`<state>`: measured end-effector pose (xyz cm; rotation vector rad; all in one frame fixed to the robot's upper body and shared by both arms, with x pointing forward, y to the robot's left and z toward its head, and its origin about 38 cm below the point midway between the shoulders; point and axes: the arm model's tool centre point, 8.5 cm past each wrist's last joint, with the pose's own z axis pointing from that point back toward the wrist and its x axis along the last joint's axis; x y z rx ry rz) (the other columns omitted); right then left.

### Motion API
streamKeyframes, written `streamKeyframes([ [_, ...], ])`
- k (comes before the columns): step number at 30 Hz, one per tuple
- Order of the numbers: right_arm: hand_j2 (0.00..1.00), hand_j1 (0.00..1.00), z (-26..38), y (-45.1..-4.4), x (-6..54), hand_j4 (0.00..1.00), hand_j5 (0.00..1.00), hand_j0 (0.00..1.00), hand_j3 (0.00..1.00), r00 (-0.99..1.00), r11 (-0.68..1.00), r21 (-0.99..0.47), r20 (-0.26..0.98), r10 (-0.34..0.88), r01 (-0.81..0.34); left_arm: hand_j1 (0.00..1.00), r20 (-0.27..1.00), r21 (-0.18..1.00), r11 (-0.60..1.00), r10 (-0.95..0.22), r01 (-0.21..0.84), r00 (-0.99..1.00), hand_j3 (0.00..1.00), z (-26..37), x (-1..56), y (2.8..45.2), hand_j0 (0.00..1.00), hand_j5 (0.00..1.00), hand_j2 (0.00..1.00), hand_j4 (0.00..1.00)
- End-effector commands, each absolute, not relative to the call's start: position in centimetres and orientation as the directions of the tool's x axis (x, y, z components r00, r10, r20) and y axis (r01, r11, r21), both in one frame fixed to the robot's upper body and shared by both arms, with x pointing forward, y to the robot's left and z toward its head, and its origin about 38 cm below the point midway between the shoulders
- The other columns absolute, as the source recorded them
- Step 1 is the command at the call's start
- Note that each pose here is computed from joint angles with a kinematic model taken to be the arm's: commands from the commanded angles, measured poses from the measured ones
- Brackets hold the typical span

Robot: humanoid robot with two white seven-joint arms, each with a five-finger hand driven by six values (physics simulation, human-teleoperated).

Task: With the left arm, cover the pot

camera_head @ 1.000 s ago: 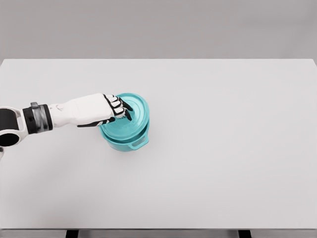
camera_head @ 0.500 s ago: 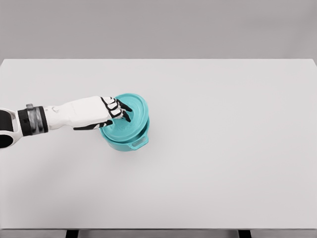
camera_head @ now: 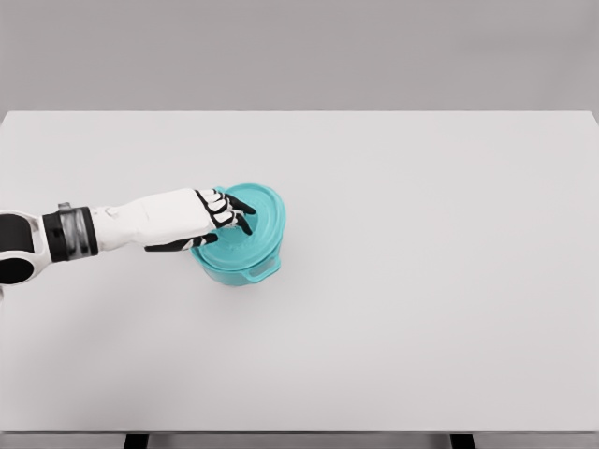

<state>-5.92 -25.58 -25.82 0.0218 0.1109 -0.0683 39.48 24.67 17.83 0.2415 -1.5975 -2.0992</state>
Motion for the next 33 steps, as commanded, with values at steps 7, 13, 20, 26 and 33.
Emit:
streamKeyframes([
  [7,1.00,1.00,-25.8,-25.6,-5.9,1.00,1.00,1.00,1.00,0.992,0.997,0.018,-0.112,-0.066,0.069,0.44,0.104,0.929,-0.273,-0.457,0.251,-0.883,0.44,17.4,39.0,24.7,0.44,0.44,0.44,0.44],
  [13,1.00,1.00,-25.8,-25.6,-5.9,1.00,1.00,1.00,1.00,0.992,0.997,0.018,-0.112,-0.066,0.069,0.45,0.099,0.929,-0.275,-0.460,0.248,-0.882,0.45,17.6,39.1,24.9,0.45,0.45,0.45,0.45],
  [20,1.00,1.00,-25.8,-25.6,-5.9,1.00,1.00,1.00,1.00,0.991,0.997,0.018,-0.112,-0.068,0.070,0.47,0.089,0.934,-0.268,-0.461,0.235,-0.883,0.47,18.3,39.4,24.9,0.47,0.47,0.47,0.47],
  [26,1.00,1.00,-25.8,-25.6,-5.9,1.00,1.00,1.00,1.00,0.992,0.997,0.018,-0.112,-0.066,0.069,0.47,0.085,0.936,-0.266,-0.464,0.230,-0.882,0.47,18.7,39.6,25.1,0.47,0.47,0.47,0.47],
  [33,1.00,1.00,-25.8,-25.6,-5.9,1.00,1.00,1.00,1.00,0.992,0.997,0.018,-0.112,-0.066,0.069,0.47,0.070,0.938,-0.269,-0.469,0.218,-0.881,0.47,19.6,39.9,25.6,0.47,0.47,0.47,0.47],
])
